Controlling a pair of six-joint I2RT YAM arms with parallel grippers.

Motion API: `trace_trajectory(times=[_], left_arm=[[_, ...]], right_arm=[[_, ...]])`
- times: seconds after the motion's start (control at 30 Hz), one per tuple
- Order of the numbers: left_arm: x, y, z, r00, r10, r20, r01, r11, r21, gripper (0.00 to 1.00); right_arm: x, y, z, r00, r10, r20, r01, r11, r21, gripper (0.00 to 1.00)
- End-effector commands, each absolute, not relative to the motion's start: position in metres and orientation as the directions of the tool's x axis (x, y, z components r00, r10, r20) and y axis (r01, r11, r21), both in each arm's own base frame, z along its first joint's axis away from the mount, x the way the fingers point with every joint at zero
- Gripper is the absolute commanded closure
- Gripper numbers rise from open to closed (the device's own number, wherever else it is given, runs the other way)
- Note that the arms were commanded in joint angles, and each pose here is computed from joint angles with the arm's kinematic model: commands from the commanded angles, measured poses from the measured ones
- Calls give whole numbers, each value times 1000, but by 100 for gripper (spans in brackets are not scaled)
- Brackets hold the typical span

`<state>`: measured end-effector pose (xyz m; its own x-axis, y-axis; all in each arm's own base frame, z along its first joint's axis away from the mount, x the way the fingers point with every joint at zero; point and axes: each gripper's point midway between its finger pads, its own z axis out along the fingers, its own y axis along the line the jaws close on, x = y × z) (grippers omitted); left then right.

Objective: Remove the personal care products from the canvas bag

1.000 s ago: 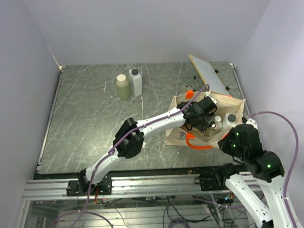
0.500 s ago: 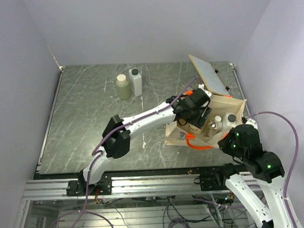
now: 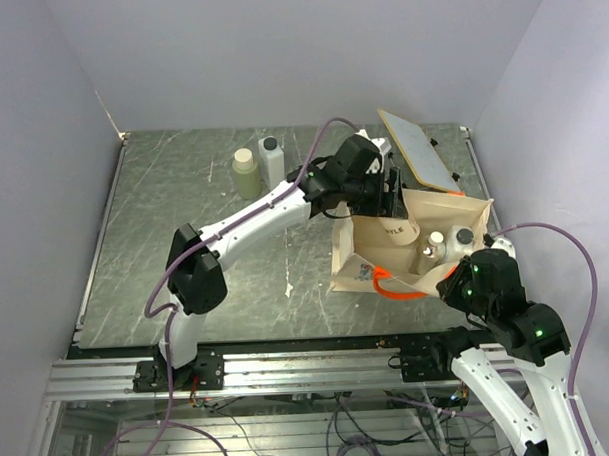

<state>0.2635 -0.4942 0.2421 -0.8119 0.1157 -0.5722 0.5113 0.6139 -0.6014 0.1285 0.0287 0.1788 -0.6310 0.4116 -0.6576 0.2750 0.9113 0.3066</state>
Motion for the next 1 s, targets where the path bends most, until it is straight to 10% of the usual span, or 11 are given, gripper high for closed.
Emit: trace_trajectory(times=[0.0, 0.37, 0.97], left_arm=[[253, -509, 343, -812, -33, -582, 533, 362, -764, 93], [253, -484, 394, -840, -118, -529, 489, 255, -834, 93], [254, -304, 423, -690, -289, -664, 432, 571, -698, 93]], right_arm=[[124, 26, 174, -646, 391, -656, 270, 920, 282, 91], [124, 25, 173, -647, 392, -654, 277, 920, 278, 91], [124, 24, 172, -644, 398, -653, 285, 917, 278, 94]])
